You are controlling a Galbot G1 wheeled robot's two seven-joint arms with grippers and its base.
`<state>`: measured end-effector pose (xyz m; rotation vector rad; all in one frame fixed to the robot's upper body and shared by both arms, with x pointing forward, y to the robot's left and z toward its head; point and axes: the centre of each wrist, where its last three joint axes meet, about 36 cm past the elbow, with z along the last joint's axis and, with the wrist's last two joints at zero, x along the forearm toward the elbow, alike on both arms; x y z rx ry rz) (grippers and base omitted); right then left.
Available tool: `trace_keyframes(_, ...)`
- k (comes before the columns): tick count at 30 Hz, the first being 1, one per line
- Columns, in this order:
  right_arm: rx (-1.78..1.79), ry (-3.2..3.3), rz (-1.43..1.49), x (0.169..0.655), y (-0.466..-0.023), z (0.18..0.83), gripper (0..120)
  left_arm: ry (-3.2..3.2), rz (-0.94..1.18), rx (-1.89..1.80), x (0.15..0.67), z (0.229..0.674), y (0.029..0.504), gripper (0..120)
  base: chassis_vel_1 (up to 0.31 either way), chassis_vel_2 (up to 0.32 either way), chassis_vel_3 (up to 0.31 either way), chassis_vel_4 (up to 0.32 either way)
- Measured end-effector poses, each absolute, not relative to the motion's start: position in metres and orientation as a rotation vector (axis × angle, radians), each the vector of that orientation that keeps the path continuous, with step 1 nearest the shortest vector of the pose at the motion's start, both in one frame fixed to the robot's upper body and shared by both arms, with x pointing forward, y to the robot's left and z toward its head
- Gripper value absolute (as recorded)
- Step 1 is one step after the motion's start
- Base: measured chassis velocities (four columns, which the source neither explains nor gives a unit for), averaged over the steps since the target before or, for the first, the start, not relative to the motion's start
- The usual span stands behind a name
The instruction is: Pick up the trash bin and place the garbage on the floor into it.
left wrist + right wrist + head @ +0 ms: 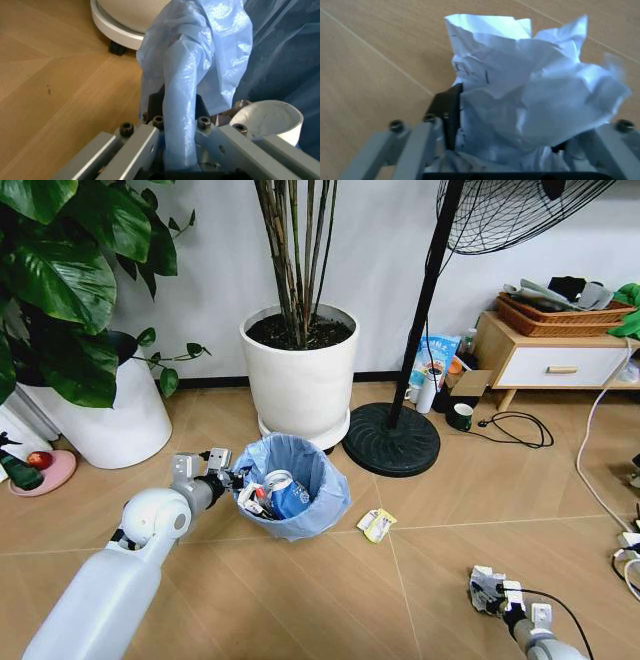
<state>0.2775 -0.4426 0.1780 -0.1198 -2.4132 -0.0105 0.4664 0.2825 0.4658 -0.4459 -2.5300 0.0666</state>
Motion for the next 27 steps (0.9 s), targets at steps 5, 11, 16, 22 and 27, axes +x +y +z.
trace_keyframes(5,-0.127,-2.419,-0.008,0.278,-0.440,0.179,26,-2.529,0.063,-0.446,0.466,0.466,0.283,0,0.000,0.000,0.000,0.000)
trace_keyframes(11,-0.144,-2.412,-0.008,0.278,-0.443,0.177,1,-2.530,0.061,-0.449,0.465,0.466,0.282,0,0.000,0.000,0.000,0.000)
trace_keyframes(16,-0.155,-2.449,-0.008,0.288,-0.437,0.190,0,-2.527,0.062,-0.451,0.463,0.465,0.282,0,0.000,0.000,0.000,0.000)
trace_keyframes(22,-0.130,-2.528,-0.026,0.310,-0.426,0.221,0,-2.525,0.059,-0.456,0.460,0.465,0.281,0,0.000,0.000,0.000,0.000)
trace_keyframes(27,-0.072,-2.655,-0.006,0.345,-0.415,0.265,0,-2.522,0.046,-0.451,0.459,0.465,0.283,0,0.000,0.000,0.000,0.000)
